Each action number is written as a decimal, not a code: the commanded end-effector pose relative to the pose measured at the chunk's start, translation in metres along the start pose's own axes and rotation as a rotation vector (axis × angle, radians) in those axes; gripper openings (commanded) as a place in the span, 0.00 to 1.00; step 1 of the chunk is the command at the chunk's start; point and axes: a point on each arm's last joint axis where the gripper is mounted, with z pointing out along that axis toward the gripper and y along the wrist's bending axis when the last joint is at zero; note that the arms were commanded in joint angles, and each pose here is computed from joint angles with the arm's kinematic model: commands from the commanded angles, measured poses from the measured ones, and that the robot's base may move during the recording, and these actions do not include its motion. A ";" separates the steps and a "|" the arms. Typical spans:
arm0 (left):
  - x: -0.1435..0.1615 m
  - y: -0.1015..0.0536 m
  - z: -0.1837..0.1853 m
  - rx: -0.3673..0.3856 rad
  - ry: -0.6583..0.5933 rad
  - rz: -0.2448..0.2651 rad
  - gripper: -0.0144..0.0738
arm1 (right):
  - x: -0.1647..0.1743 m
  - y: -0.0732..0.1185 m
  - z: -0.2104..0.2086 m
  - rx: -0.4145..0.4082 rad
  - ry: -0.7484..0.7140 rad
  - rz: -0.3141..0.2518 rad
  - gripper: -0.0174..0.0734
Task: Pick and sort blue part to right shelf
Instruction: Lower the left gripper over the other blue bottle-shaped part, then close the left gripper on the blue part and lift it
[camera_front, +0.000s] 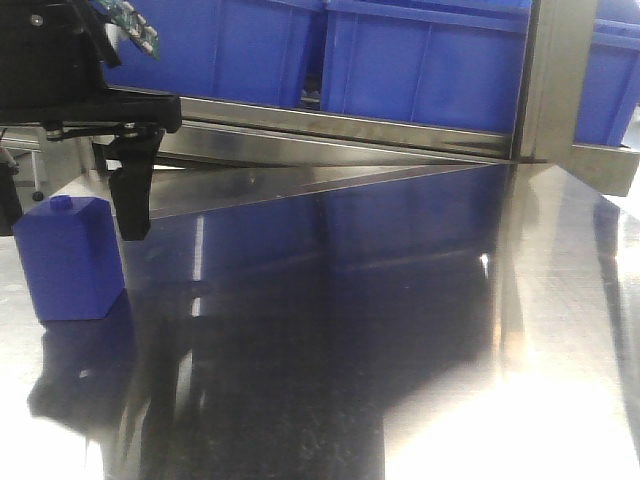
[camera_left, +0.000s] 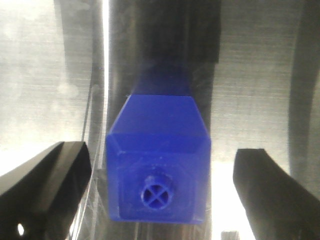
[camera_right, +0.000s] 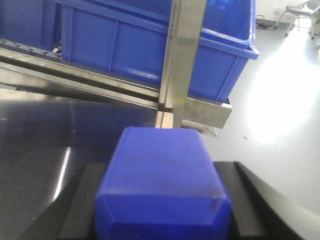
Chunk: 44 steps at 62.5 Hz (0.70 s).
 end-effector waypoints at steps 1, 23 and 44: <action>0.001 0.002 -0.018 0.033 -0.059 -0.006 0.87 | -0.017 -0.002 -0.003 0.012 -0.116 -0.018 0.66; 0.001 0.001 -0.010 0.064 -0.073 -0.031 0.87 | -0.017 -0.002 -0.003 0.012 -0.116 -0.018 0.66; 0.002 0.001 -0.010 0.059 -0.058 -0.031 0.82 | -0.017 -0.002 -0.003 0.012 -0.116 -0.018 0.66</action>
